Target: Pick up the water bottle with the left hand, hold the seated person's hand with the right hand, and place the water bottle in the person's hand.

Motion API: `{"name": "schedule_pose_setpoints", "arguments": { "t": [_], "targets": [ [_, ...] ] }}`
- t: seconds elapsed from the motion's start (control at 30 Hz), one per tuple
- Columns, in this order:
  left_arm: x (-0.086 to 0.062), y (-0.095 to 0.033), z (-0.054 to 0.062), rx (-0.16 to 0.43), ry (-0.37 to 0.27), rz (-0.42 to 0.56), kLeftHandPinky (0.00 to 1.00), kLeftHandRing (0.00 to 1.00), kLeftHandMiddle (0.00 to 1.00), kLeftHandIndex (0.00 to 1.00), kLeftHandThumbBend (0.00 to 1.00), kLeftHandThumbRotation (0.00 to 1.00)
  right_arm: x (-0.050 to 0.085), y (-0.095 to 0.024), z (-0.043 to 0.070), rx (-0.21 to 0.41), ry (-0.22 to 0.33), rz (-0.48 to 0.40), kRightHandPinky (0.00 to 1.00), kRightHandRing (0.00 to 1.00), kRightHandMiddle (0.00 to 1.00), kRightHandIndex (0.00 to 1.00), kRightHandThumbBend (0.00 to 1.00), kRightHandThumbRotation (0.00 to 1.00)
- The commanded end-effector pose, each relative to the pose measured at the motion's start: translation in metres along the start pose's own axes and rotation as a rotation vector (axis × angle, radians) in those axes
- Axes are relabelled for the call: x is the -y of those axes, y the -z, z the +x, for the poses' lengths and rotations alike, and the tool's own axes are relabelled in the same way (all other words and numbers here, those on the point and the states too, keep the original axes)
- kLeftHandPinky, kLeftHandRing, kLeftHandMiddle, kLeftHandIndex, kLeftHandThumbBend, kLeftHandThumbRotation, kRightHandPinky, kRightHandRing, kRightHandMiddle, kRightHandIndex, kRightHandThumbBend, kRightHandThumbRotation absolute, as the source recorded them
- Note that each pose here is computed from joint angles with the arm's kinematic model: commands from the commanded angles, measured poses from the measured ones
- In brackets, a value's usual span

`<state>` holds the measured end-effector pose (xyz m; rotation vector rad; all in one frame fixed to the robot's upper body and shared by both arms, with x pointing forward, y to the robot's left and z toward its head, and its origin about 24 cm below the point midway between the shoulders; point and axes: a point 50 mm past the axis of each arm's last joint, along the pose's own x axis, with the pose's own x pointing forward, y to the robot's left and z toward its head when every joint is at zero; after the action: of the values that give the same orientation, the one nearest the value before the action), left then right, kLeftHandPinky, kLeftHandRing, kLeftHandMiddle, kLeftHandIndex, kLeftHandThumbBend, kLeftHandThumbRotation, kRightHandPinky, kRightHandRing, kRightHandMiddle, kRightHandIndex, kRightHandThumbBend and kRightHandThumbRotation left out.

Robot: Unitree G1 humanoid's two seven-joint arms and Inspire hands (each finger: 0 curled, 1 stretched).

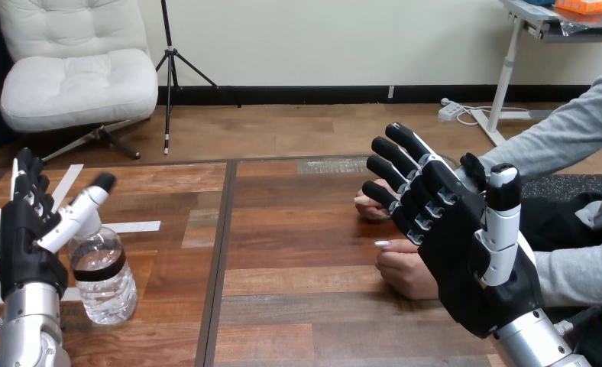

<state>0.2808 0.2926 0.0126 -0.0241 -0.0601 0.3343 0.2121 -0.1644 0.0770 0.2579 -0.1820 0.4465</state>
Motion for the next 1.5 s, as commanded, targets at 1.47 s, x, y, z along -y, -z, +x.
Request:
{"name": "schedule_pose_setpoints", "arguments": {
  "t": [1.47],
  "targets": [
    [0.0044,-0.0206,0.011,0.065,0.137,0.032,1.0,1.0,1.0,1.0,1.0,0.07,-0.0032,-0.0161,0.0088,0.084,-0.017,-0.014,0.94,0.97,0.95,0.95,0.91,1.0]
  ]
}}
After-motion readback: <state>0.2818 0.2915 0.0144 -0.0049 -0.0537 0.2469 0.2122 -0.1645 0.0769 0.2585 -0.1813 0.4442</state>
